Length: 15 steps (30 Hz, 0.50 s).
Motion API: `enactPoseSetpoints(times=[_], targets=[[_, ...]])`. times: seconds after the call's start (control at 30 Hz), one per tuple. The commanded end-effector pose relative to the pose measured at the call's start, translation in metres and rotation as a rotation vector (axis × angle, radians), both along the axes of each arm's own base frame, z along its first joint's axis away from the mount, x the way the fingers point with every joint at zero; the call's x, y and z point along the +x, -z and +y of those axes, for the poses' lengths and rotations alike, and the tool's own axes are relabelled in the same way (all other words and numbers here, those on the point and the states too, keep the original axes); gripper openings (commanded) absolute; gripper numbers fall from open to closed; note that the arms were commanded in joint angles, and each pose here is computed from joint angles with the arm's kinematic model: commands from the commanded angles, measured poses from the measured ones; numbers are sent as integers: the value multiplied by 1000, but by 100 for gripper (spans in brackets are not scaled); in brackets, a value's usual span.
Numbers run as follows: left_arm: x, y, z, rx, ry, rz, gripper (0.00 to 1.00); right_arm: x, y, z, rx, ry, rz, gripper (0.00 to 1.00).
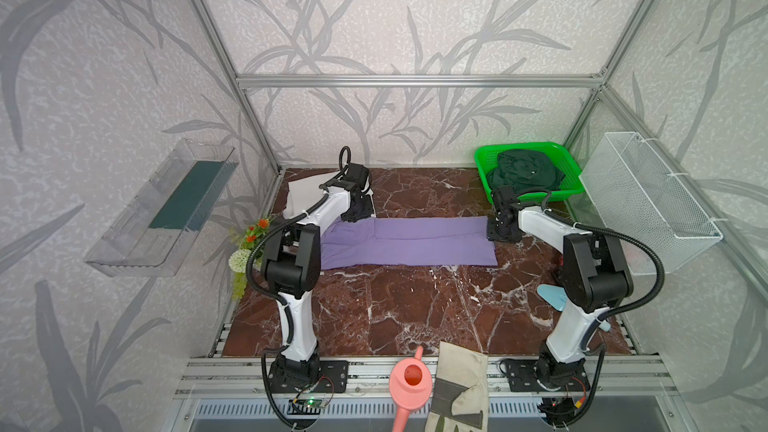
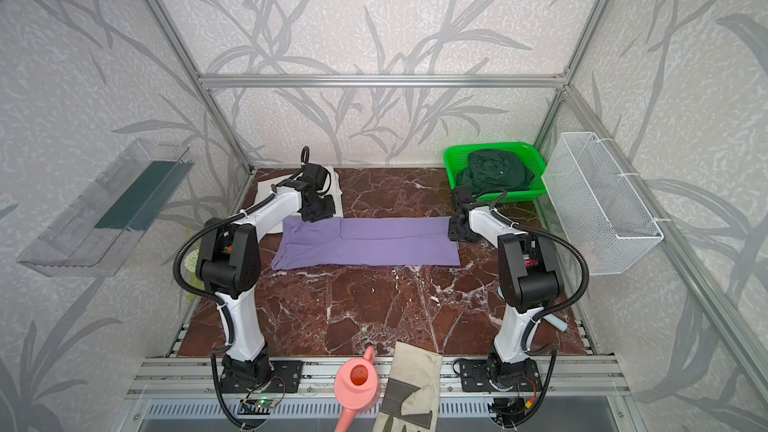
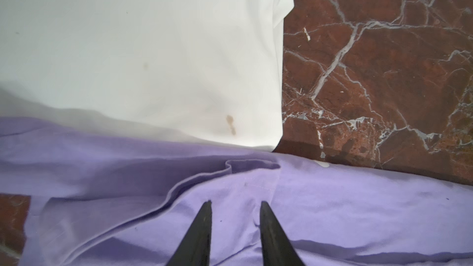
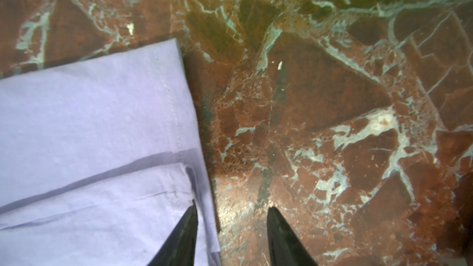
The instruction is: Fold and stack the t-shirts
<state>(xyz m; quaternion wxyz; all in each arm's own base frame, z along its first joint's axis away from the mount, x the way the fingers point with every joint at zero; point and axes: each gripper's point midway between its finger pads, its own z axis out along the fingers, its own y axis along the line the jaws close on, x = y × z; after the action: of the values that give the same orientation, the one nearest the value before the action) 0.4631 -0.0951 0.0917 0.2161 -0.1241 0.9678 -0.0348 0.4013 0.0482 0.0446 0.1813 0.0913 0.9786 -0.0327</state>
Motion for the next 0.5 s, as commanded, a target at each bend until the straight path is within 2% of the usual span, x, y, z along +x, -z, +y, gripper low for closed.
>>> enactPoseSetpoints(times=[0.0,0.1,0.2,0.37,0.47], targets=[[-8,-25,23,98,-29,-54,33,5,-15,12,66,-23,-41,48],[-25,-17,46,125,-99,-10,33,-2,-17,34,151,-64,-50,50],[-41,-5,55,73,-130,40,32,-12,-10,57,218,-98,-23,50],[-58,13,48,24,-90,108,31,-26,9,80,257,-119,27,50],[-62,27,52,45,-99,155,31,-30,15,84,275,-118,41,50]])
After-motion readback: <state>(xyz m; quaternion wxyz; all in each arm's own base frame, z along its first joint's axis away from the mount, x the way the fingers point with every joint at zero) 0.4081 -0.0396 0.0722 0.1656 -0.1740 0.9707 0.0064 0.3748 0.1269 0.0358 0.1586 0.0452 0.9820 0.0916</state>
